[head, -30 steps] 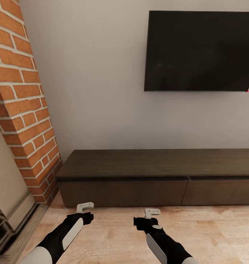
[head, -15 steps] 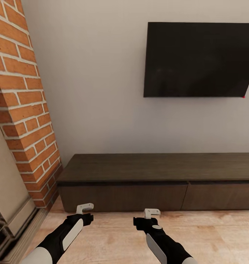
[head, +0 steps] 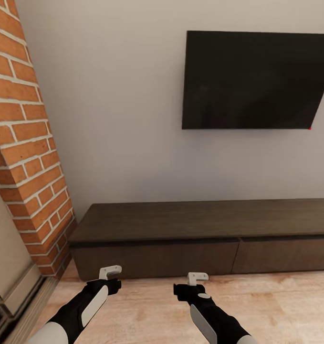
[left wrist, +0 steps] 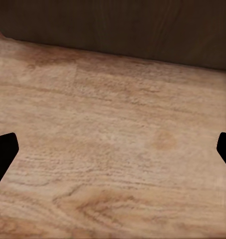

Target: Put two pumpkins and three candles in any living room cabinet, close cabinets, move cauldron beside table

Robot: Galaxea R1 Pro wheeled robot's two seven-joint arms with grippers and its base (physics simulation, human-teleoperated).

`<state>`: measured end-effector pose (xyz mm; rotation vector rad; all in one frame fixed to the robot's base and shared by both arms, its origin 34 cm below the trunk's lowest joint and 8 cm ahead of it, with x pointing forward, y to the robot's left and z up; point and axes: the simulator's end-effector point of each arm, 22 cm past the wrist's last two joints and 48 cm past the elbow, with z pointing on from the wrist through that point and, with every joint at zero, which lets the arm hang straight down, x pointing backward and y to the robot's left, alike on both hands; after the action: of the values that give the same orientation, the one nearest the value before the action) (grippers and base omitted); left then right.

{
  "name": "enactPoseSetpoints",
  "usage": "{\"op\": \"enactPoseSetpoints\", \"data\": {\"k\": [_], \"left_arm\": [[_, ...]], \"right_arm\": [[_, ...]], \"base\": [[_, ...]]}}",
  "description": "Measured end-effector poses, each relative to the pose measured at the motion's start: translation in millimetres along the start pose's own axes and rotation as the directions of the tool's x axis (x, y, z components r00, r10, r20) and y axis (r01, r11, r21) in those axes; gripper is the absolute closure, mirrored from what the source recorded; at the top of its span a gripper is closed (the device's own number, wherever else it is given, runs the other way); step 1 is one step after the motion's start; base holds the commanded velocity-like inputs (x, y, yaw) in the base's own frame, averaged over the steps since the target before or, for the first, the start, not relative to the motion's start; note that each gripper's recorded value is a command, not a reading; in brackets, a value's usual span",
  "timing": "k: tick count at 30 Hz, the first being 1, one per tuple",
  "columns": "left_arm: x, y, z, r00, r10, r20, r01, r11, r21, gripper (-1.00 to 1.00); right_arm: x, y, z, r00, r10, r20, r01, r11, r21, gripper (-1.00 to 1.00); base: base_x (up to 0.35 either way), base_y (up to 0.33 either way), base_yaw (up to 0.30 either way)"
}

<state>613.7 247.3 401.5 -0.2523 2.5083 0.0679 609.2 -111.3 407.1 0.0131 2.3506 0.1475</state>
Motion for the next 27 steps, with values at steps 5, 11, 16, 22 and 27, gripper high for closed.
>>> {"op": "enactPoseSetpoints", "data": {"k": [5, 11, 16, 22, 27], "left_arm": [[-5.5, -2.1, -5.3, 1.000, 0.000, -0.007, 0.000, 1.000, 0.001, -1.00], [-11.3, -3.0, -11.5, 1.000, 0.001, -0.017, -0.001, 1.000, 0.000, -1.00], [-18.8, -4.6, -18.4, 1.000, 0.001, -0.019, -0.001, 1.000, 0.002, -1.00], [-28.0, -6.5, -27.2, 1.000, 0.000, -0.020, 0.000, 1.000, 0.007, -1.00], [-29.9, -3.7, -32.4, 0.999, 0.001, -0.034, -0.001, 1.000, 0.000, -1.00]], "right_arm": [[-1.4, 1.1, -4.1, 1.000, -0.006, -0.029, 0.006, 1.000, -0.001, -1.00], [-8.2, 1.3, -9.1, 0.999, -0.007, -0.040, 0.007, 1.000, 0.001, -1.00], [-16.9, 2.1, -14.5, 0.999, -0.007, -0.042, 0.007, 1.000, 0.001, -1.00], [-28.9, 3.4, -21.4, 0.999, -0.006, -0.038, 0.006, 1.000, 0.001, -1.00], [-37.9, 5.2, -27.4, 0.999, -0.008, -0.039, 0.008, 1.000, 0.000, -1.00]], "base": [[0.000, 0.000, -0.116], [0.000, 0.000, -0.085], [0.000, 0.000, -0.014], [0.000, 0.000, -0.002], [0.000, 0.000, 0.000]]}}
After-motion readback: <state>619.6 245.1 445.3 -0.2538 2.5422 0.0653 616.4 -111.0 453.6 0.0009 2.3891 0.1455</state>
